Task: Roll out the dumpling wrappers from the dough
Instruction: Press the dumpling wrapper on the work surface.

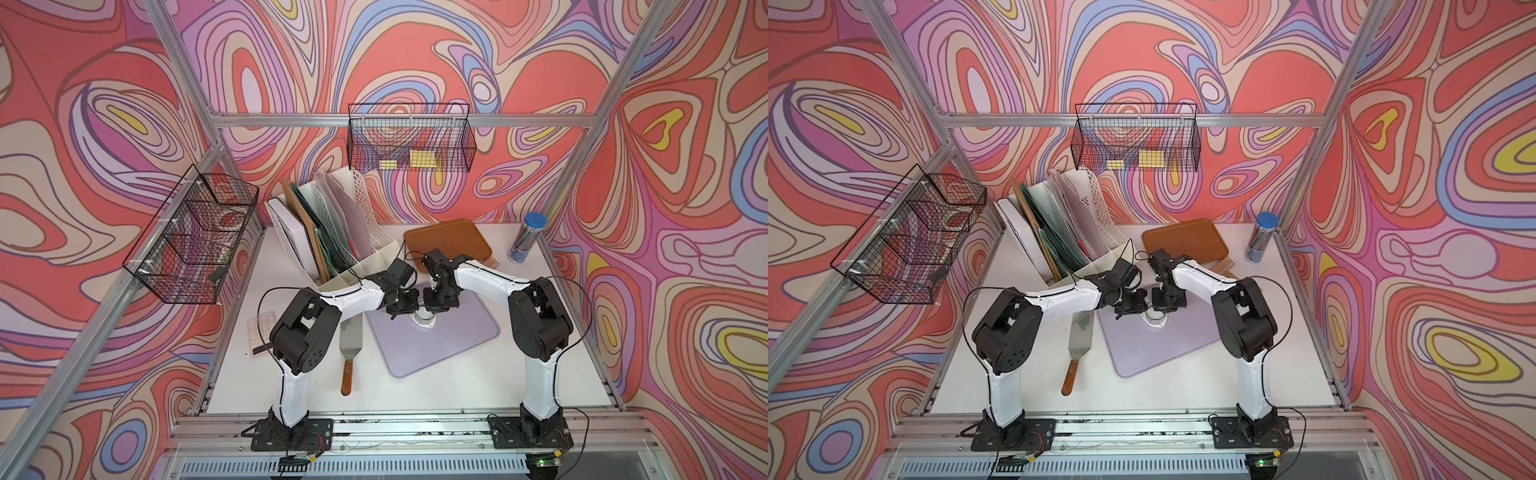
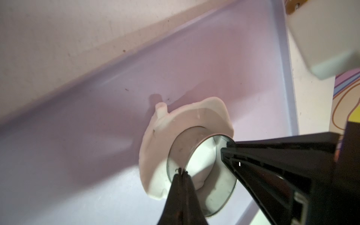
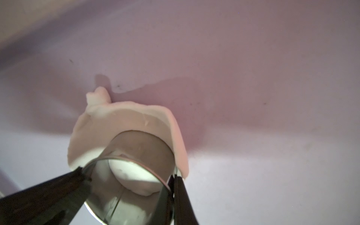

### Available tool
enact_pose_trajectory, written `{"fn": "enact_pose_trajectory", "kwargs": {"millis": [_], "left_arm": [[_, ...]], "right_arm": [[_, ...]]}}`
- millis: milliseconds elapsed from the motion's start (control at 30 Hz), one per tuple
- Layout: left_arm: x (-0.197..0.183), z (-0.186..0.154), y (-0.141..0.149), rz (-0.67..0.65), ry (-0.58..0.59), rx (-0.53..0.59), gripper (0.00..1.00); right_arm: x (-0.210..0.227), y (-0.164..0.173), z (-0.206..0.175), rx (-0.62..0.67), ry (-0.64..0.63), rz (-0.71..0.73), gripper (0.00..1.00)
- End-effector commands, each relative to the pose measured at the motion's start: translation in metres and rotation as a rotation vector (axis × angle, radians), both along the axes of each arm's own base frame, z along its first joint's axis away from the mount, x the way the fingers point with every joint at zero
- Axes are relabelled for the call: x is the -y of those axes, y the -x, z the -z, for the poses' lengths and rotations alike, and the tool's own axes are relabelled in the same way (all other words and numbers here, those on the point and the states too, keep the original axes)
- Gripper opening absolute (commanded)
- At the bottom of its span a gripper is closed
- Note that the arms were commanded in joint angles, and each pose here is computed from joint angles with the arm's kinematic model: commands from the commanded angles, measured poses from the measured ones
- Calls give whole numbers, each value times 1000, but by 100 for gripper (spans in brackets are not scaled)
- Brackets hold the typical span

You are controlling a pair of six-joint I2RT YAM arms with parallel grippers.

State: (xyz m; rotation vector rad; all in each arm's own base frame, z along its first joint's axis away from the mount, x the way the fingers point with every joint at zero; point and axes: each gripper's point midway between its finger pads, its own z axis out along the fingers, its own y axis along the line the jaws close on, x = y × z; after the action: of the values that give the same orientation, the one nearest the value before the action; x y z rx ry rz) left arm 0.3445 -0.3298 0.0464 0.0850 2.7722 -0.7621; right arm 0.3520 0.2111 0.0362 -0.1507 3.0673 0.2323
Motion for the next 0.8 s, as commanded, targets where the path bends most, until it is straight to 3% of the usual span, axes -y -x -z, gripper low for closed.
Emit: {"fn": "enact_pose_trajectory", "kwargs": {"millis": [0, 167, 367, 467, 633, 767], "left_arm": [[-23, 77, 98, 62, -158, -368, 0], [-19, 66, 77, 51, -150, -316, 0], [-7, 58, 29, 62, -177, -254, 0], [2, 59, 24, 63, -149, -253, 0], [6, 66, 37, 98, -169, -268, 0], [-7, 74, 62, 73, -158, -298, 0]], "right_arm": [[-28, -70, 9, 208, -145, -41, 0], [-22, -38, 0, 113, -156, -64, 0], [-12, 44, 9, -66, -79, 86, 0], [-22, 68, 7, -63, -83, 183, 0], [-37, 52, 0, 50, -83, 219, 0], [-34, 1, -2, 208, -1, 132, 0]]}}
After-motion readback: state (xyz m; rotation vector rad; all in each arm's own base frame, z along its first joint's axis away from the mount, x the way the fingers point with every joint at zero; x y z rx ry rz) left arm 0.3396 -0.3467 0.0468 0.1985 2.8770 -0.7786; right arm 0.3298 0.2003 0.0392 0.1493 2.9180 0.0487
